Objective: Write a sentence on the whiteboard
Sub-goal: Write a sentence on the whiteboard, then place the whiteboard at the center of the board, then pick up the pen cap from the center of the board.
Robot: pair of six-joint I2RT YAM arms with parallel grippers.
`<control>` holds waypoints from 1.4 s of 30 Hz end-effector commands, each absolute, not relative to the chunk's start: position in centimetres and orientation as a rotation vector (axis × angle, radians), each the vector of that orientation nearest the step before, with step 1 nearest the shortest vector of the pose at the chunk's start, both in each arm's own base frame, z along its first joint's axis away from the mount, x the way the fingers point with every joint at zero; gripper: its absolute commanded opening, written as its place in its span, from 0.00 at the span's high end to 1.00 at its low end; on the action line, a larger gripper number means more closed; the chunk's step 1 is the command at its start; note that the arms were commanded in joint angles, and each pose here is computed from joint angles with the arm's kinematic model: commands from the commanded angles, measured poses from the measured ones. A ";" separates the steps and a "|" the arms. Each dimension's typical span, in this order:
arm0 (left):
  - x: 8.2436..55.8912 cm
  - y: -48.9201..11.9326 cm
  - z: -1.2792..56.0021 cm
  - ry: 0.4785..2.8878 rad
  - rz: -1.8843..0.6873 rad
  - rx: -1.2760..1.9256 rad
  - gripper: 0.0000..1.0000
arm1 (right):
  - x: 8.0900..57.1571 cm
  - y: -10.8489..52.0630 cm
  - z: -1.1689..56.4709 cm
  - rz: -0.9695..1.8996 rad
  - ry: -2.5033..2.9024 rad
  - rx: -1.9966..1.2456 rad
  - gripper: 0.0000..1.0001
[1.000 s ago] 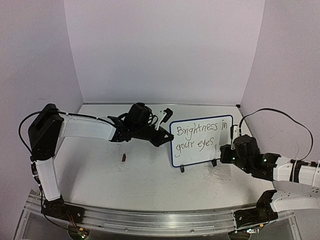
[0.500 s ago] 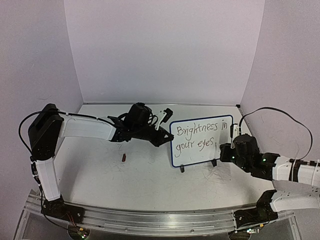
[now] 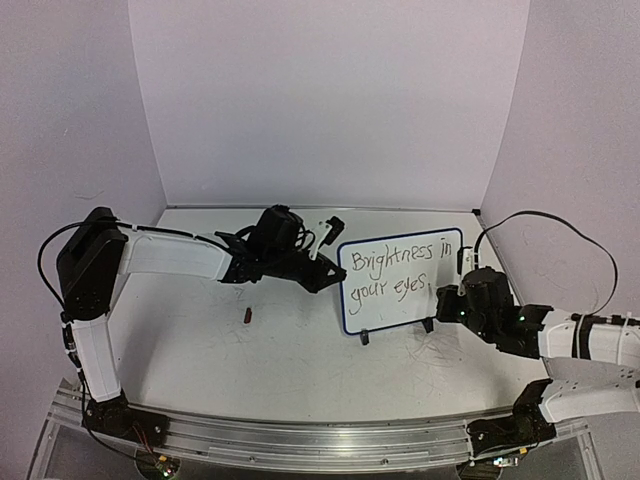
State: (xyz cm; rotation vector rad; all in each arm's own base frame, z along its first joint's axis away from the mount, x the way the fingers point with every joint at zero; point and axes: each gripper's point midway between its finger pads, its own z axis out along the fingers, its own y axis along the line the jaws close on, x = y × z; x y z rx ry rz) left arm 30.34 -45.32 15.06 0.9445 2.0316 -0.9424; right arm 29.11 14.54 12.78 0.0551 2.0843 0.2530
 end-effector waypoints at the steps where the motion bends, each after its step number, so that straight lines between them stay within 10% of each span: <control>1: 31.1 -43.3 10.5 2.161 -0.732 0.977 1.00 | 29.8 14.5 14.5 0.260 2.054 0.069 1.00; 10: 32.6 -42.3 10.5 2.192 -0.644 0.860 0.94 | 25.0 11.4 22.1 0.345 1.947 0.039 1.00; 25: 30.7 -35.1 16.9 2.216 -0.531 0.604 0.34 | 26.4 12.7 25.6 0.303 1.858 -0.082 1.00; 42: 30.2 -23.4 3.8 2.834 -0.177 0.253 0.45 | 25.7 17.3 24.8 0.493 1.875 -0.290 1.00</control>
